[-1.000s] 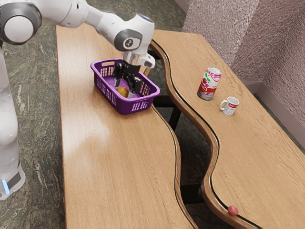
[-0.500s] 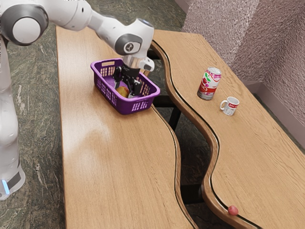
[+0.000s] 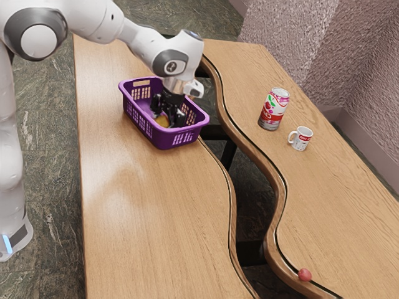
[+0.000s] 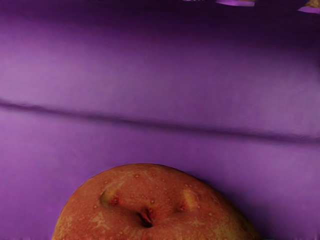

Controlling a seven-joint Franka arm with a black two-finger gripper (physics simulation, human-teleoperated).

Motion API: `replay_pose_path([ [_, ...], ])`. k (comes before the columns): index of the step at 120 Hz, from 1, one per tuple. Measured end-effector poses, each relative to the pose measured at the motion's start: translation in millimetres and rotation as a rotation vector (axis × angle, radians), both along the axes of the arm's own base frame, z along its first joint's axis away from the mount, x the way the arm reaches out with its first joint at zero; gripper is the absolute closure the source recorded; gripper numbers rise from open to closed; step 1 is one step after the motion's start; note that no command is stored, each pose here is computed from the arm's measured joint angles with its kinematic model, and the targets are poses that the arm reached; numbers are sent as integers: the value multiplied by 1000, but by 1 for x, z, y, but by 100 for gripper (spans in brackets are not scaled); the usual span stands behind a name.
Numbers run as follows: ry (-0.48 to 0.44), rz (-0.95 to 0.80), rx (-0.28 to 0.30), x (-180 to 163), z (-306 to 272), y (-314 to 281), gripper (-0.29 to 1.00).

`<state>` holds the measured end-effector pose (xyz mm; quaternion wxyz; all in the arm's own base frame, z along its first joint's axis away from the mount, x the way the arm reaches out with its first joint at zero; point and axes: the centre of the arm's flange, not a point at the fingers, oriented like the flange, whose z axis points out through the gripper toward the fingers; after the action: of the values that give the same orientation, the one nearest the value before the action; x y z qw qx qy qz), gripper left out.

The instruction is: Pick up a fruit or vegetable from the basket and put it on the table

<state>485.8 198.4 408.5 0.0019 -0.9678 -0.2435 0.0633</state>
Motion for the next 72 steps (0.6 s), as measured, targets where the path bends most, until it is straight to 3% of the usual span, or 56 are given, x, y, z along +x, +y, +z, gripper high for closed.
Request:
replay_pose_path([
  [25, -83, 2, 19, -9, 44, 2, 38],
  [40, -185, 4, 44, -25, 105, 2, 40],
  [54, -237, -124, 67, -9, 147, -64, 43],
  [72, -238, -266, 66, 10, 158, -142, 47],
])
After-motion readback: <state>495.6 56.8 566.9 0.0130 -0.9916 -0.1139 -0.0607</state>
